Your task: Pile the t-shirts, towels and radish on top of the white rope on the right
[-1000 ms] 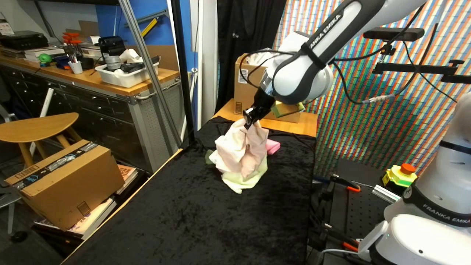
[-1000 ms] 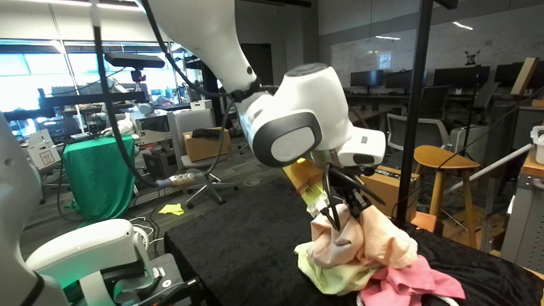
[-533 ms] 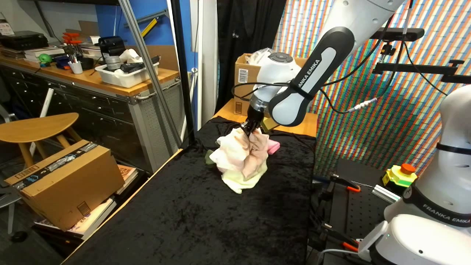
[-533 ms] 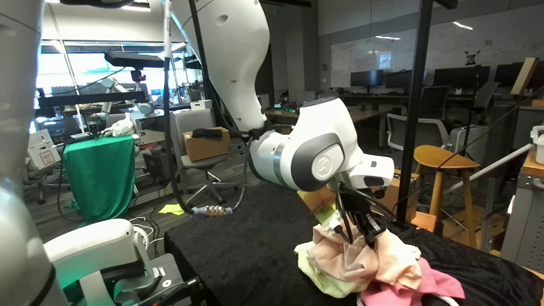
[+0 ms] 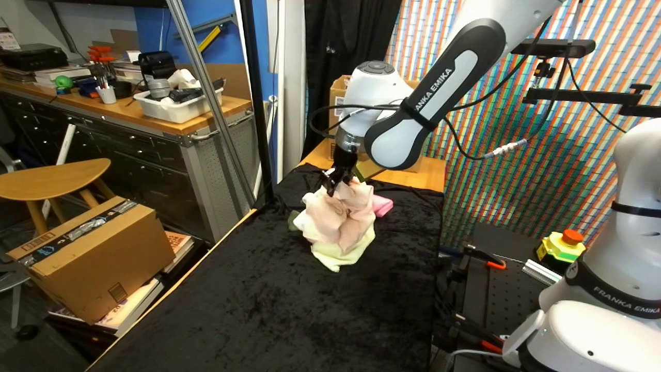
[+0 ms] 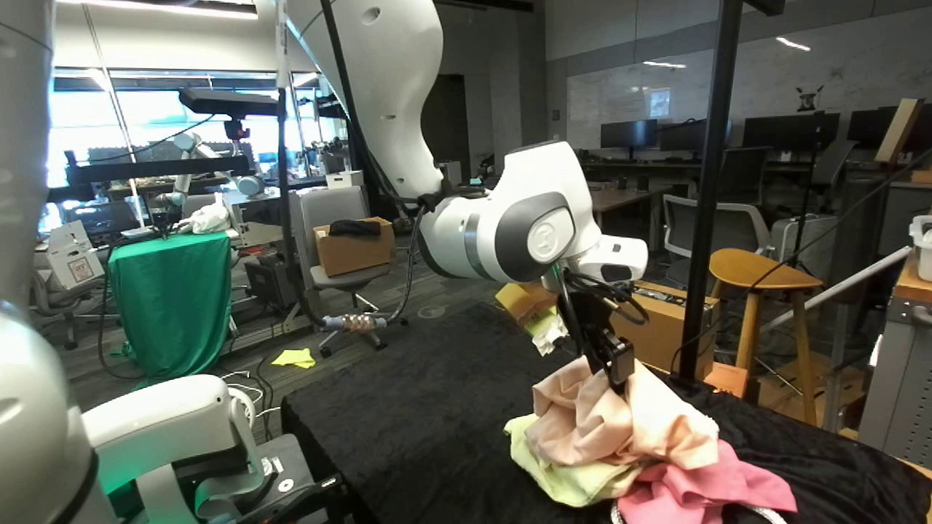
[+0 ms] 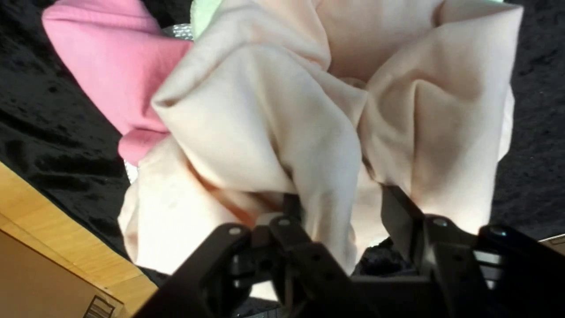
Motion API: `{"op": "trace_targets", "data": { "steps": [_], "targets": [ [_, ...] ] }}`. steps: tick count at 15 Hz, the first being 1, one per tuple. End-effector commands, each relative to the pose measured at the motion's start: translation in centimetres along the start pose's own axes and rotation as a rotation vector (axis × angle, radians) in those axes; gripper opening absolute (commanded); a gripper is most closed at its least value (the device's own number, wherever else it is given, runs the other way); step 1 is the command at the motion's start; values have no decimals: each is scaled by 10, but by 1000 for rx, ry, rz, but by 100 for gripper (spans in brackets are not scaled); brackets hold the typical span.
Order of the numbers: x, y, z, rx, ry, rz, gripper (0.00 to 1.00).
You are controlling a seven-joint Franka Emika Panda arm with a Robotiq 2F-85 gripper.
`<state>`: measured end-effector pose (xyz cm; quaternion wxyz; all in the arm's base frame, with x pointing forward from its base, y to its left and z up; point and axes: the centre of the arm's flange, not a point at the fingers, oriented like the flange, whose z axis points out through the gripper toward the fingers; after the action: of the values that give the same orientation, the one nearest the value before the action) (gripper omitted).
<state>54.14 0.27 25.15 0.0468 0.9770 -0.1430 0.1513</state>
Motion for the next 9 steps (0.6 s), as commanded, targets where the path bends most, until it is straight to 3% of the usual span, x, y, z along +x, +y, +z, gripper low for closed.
{"op": "trace_targets", "data": {
  "steps": [1, 3, 9],
  "targets": [
    [6, 5, -49, 52, -38, -48, 86],
    [7, 9, -74, 61, -60, -69, 99],
    [-16, 28, -162, 107, -169, -262, 100]
  ]
}}
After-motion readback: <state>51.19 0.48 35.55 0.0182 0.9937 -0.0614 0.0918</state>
